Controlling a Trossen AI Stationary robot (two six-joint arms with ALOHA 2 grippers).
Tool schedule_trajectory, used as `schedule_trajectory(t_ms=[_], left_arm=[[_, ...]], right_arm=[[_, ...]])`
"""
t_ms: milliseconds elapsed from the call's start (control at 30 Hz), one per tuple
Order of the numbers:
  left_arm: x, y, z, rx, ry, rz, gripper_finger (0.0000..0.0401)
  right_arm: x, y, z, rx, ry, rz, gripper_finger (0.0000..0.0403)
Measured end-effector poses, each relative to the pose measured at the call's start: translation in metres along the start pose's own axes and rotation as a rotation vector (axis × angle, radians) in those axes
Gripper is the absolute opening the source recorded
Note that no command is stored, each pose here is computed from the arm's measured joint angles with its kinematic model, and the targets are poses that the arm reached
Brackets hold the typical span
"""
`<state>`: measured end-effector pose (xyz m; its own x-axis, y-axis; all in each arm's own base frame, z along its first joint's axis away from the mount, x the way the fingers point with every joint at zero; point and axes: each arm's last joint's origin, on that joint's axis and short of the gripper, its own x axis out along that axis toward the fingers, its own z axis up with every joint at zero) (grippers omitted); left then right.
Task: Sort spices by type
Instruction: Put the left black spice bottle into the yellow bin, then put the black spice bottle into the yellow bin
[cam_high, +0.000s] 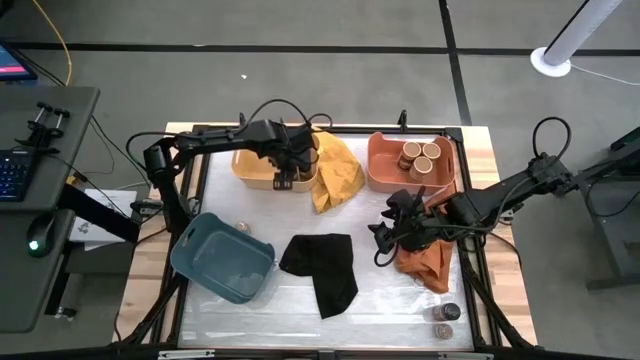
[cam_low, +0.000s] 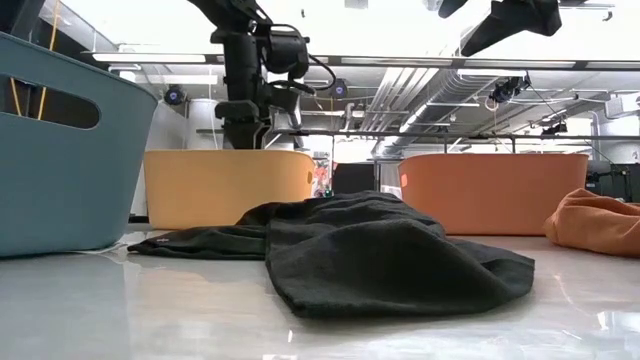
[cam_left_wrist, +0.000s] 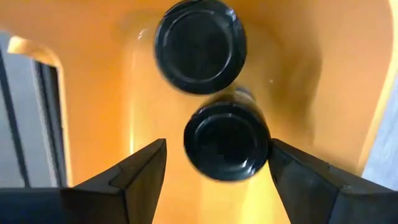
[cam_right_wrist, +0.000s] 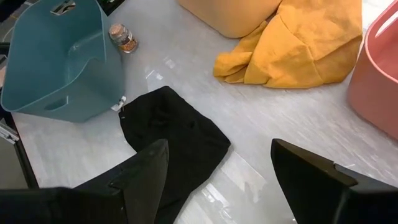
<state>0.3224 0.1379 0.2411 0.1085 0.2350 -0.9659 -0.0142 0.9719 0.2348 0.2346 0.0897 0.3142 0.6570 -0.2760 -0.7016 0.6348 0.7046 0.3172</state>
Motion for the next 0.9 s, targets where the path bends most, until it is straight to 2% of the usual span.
schedule_trajectory(t_ms=[200, 333, 433, 633, 733, 900], left_arm=[[-0.027, 0.012, 0.0, -0.025, 0.047, 0.063, 0.0264], [-0.049, 0.023, 0.002, -0.147, 0.014, 0.058, 0.0264], [-0.064, 0.028, 0.004, -0.247, -0.078, -0.015, 0.0264], [-0.083, 0.025, 0.012, -0.452, -0.333, -0.211, 0.0265], [-0.092, 0.017, 0.016, -0.475, -0.431, -0.271, 0.0265], [-0.113, 0.0, 0.023, -0.445, -0.568, -0.321, 0.0265]], right_arm=[[-0.008, -0.004, 0.003, -0.031, -0.009, 0.014, 0.0279], [-0.017, -0.011, 0.006, -0.022, -0.023, 0.013, 0.0279], [-0.02, -0.014, 0.006, -0.003, 0.017, 0.024, 0.0279], [-0.023, -0.016, -0.02, 0.043, 0.361, 0.052, 0.0279], [-0.028, -0.015, -0.042, 0.08, 0.493, 0.037, 0.0279], [-0.046, -0.014, -0.084, 0.17, 0.663, -0.006, 0.0279]])
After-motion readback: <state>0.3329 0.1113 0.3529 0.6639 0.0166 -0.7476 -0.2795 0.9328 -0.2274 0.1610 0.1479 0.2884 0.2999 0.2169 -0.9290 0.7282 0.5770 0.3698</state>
